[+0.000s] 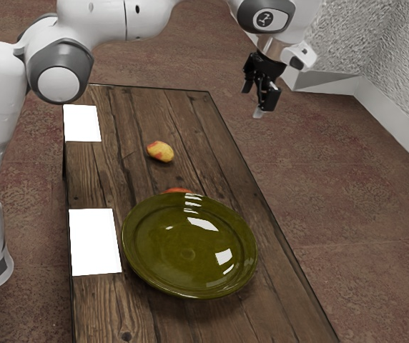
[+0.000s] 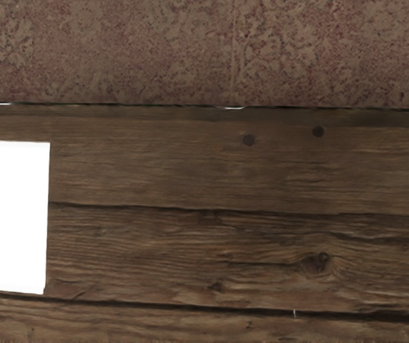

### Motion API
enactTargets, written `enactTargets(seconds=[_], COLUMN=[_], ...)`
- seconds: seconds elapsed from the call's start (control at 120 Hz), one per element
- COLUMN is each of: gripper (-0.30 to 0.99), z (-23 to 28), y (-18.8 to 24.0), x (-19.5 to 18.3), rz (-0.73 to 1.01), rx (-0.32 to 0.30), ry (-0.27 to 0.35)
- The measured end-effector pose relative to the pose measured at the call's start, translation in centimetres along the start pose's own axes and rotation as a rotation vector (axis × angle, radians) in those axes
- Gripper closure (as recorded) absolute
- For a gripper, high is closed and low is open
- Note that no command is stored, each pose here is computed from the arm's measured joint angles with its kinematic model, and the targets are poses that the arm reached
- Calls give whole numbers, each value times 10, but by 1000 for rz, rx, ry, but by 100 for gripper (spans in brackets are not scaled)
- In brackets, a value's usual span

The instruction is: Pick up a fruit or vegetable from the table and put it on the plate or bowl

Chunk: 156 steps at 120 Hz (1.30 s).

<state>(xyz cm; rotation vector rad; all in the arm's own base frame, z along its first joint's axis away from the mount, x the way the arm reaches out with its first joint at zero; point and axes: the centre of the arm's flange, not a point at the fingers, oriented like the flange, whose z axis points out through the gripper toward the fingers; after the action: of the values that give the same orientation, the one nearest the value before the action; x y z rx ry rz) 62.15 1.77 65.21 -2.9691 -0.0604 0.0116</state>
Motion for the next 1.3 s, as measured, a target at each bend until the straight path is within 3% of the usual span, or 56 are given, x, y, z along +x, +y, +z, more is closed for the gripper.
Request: enactTargets(seconds=[0.267, 0.408, 0.6, 0.725, 0.967, 1.3], gripper=[0, 0, 0, 0, 0, 0], z=[6, 35, 64, 102, 149, 173], y=[-5, -50, -83, -93, -173, -174], x=[3, 9, 13, -22, -33, -10], rz=[-10, -124, -217, -190, -285, -72], rx=[25, -88, -148, -228, -200, -194], ry=[-14, -62, -111, -169, -173, -103])
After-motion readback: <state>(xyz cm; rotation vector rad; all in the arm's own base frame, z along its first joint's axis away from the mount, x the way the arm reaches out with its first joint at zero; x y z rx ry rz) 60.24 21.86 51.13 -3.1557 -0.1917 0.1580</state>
